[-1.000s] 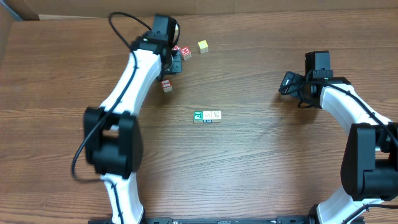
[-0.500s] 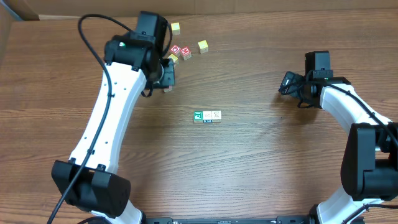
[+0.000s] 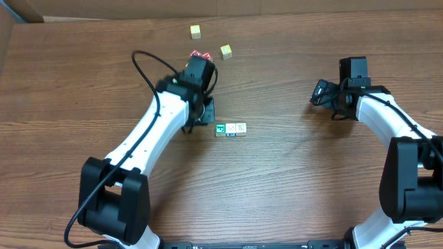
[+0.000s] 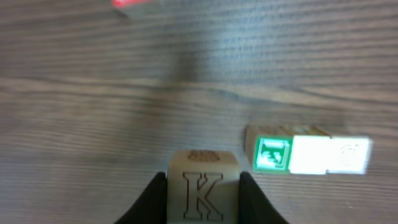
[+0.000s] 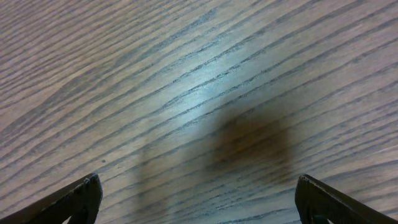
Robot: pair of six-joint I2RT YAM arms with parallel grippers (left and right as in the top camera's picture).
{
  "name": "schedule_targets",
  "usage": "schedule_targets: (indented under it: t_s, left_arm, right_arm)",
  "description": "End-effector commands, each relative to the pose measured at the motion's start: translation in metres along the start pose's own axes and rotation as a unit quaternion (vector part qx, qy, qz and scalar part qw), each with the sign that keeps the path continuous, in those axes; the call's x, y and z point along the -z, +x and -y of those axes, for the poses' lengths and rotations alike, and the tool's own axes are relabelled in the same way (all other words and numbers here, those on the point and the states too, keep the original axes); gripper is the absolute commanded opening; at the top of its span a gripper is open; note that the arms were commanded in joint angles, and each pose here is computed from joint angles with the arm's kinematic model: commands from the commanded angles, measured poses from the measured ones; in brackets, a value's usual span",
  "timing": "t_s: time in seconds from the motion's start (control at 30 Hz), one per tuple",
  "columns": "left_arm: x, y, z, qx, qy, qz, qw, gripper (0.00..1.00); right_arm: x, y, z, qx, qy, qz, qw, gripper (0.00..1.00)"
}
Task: Flip 5 blocks
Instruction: 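Carry the K block to the left end of the row and lower it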
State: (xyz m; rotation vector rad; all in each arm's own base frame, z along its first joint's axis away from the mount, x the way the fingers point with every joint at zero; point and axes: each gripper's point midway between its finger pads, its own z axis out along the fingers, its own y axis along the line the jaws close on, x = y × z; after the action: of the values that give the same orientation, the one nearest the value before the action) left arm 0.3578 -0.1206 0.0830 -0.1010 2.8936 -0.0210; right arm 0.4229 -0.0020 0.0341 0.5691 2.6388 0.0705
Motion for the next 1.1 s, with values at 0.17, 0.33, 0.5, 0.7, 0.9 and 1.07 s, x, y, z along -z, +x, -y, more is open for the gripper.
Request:
schedule_targets:
  t_s: [0.17,0.33,0.5,0.7,0.9,1.07]
  left_arm:
    - [-0.047,0.023,-0.003,0.012,0.007,0.009,1.0,0.18]
    - [-0.059,0.032,-0.005,0.011,0.008,0.011,1.0,0.19]
    - [-0.061,0.032,-0.005,0.011,0.01,0.014,1.0,0.22]
    - [-0.061,0.032,-0.005,0.011,0.01,0.014,1.0,0.39]
    - [-0.053,0.017,-0.004,0.017,0.015,0.029,0.999,0.43]
    - [-0.029,-0.008,0.0,0.02,0.022,0.05,0.998,0.43]
  right_arm:
    - [0.002,-0.009,0.0,0.002,0.001,0.011,1.0,1.0]
    - [0.002,-0.009,0.0,0.002,0.001,0.011,1.0,1.0]
    - [0.002,-0.009,0.0,0.002,0.001,0.011,1.0,1.0]
    - [0.002,-0.009,0.0,0.002,0.001,0.011,1.0,1.0]
    - [0.002,-0.009,0.0,0.002,0.001,0.011,1.0,1.0]
    - [0.002,-0.009,0.0,0.002,0.001,0.011,1.0,1.0]
